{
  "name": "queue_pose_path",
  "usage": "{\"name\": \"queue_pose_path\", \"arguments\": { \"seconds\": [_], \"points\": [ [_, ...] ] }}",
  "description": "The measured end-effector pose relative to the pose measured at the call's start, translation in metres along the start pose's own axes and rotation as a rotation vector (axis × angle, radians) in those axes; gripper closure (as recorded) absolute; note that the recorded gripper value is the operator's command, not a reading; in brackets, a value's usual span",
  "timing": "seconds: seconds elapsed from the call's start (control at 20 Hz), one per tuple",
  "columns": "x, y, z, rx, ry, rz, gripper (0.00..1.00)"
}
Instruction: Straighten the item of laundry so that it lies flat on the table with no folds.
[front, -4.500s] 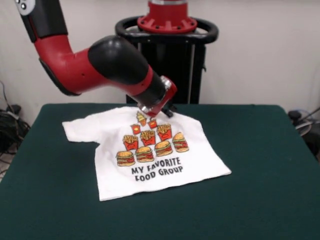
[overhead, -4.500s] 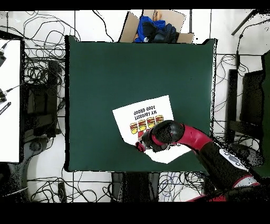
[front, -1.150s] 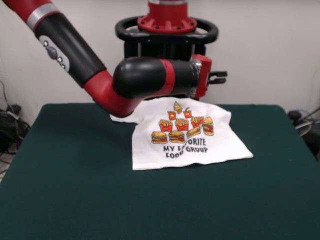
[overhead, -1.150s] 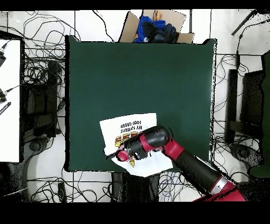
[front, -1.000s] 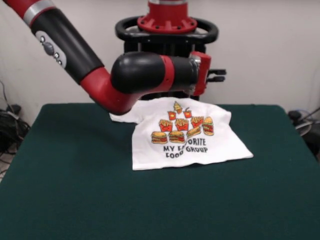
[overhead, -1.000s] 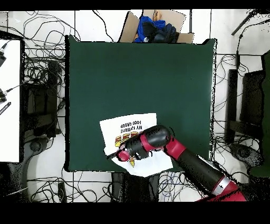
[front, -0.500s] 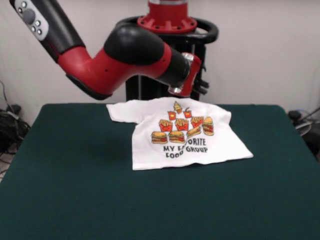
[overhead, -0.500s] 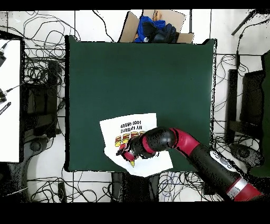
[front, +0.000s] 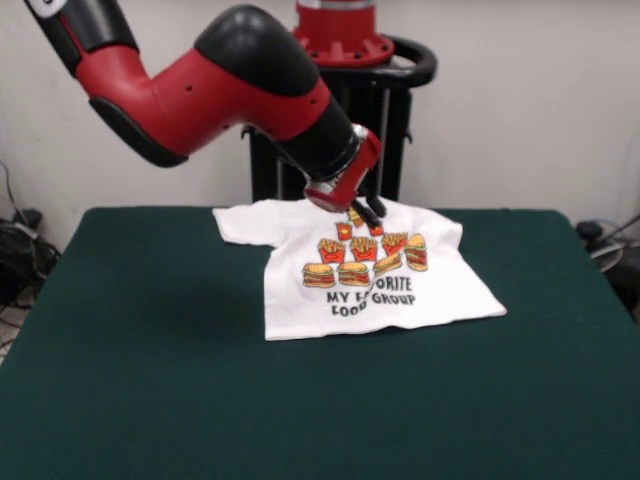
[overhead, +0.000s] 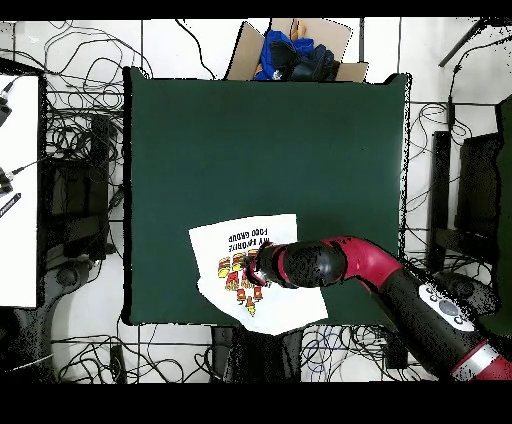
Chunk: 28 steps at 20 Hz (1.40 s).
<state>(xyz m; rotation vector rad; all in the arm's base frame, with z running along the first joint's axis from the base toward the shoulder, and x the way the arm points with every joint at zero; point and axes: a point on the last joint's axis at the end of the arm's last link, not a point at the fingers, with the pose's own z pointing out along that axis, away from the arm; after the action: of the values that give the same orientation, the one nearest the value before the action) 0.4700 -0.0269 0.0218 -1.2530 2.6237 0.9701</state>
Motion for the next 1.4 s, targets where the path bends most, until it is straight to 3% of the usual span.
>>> {"name": "queue_pose_path", "arguments": {
  "seconds": [0.3,0.8,1.4],
  "points": [
    [-0.012,-0.003,-0.01,0.064,0.044,-0.041,1.0],
    [-0.025,-0.009,-0.024,0.147,0.062,-0.075,1.0],
    [-0.028,-0.009,-0.025,0.17,0.083,-0.086,1.0]
  ]
}}
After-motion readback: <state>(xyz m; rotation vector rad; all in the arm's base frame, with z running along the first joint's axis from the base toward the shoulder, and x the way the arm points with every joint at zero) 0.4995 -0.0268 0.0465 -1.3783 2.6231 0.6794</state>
